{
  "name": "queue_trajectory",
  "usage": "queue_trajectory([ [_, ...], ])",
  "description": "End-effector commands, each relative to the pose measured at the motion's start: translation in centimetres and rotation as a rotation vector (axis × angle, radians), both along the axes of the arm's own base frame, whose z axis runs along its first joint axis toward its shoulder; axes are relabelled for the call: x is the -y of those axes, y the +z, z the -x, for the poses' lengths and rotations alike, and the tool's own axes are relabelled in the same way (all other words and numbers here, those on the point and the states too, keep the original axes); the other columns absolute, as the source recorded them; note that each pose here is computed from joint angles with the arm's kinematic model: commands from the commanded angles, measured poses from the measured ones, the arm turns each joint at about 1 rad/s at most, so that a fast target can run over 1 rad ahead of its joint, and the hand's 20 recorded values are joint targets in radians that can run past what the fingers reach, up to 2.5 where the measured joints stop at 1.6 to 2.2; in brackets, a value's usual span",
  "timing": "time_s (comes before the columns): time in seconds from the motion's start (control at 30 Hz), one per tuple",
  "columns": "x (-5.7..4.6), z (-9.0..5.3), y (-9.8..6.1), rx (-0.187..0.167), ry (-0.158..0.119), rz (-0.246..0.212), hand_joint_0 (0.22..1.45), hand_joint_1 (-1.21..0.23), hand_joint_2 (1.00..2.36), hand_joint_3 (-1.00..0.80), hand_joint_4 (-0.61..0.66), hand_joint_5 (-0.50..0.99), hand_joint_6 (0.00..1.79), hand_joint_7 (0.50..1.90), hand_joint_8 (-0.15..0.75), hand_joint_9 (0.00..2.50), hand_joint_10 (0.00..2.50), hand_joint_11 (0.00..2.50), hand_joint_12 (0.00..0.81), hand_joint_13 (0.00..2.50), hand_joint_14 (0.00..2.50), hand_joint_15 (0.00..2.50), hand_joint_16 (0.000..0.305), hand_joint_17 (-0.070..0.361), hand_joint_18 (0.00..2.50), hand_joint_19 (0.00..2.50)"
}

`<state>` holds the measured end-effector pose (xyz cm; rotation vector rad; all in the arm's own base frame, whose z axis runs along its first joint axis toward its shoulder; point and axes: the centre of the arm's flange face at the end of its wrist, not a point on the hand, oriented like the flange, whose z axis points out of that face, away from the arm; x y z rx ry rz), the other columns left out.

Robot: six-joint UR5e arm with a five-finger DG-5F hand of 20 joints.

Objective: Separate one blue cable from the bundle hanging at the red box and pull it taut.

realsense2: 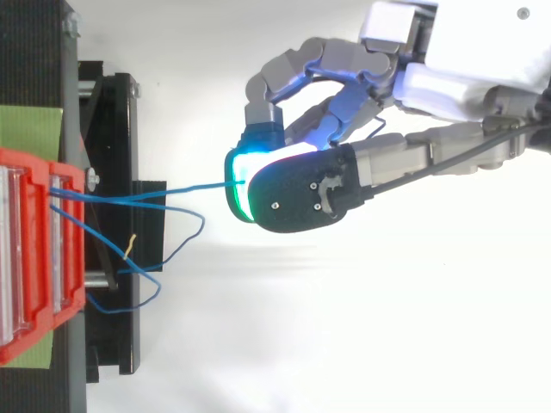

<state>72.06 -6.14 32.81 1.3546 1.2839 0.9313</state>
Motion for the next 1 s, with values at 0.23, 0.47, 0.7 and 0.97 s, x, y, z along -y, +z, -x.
queue_trajectory([
  [0.23, 0.1, 0.0, -0.1, 0.000, -0.001, -0.001, 0.68, -0.75, 1.02, -0.20, -0.10, -0.19, 0.94, 1.21, 0.258, 1.01, 0.02, 0.80, 0.292, 0.73, 0.02, 0.42, 0.036, 0.080, 0.50, 0.42],
  [0.47, -0.2, -0.1, -0.1, 0.002, 0.004, 0.000, 0.70, -0.70, 1.02, -0.30, -0.13, -0.21, 0.94, 1.15, 0.241, 0.95, 0.02, 0.76, 0.295, 0.68, 0.02, 0.40, 0.037, 0.083, 0.47, 0.42],
  [0.7, -0.4, 0.1, -1.2, 0.007, 0.007, -0.002, 0.70, -0.69, 1.02, -0.31, -0.15, -0.22, 0.95, 1.15, 0.238, 0.94, 0.02, 0.76, 0.296, 0.67, 0.02, 0.41, 0.037, 0.084, 0.47, 0.42],
  [0.97, -0.6, -0.1, -1.9, 0.037, 0.009, -0.003, 0.73, -0.69, 1.02, -0.32, -0.22, -0.22, 0.96, 1.16, 0.229, 0.95, 0.02, 0.76, 0.293, 0.68, 0.02, 0.40, 0.037, 0.084, 0.48, 0.42],
])
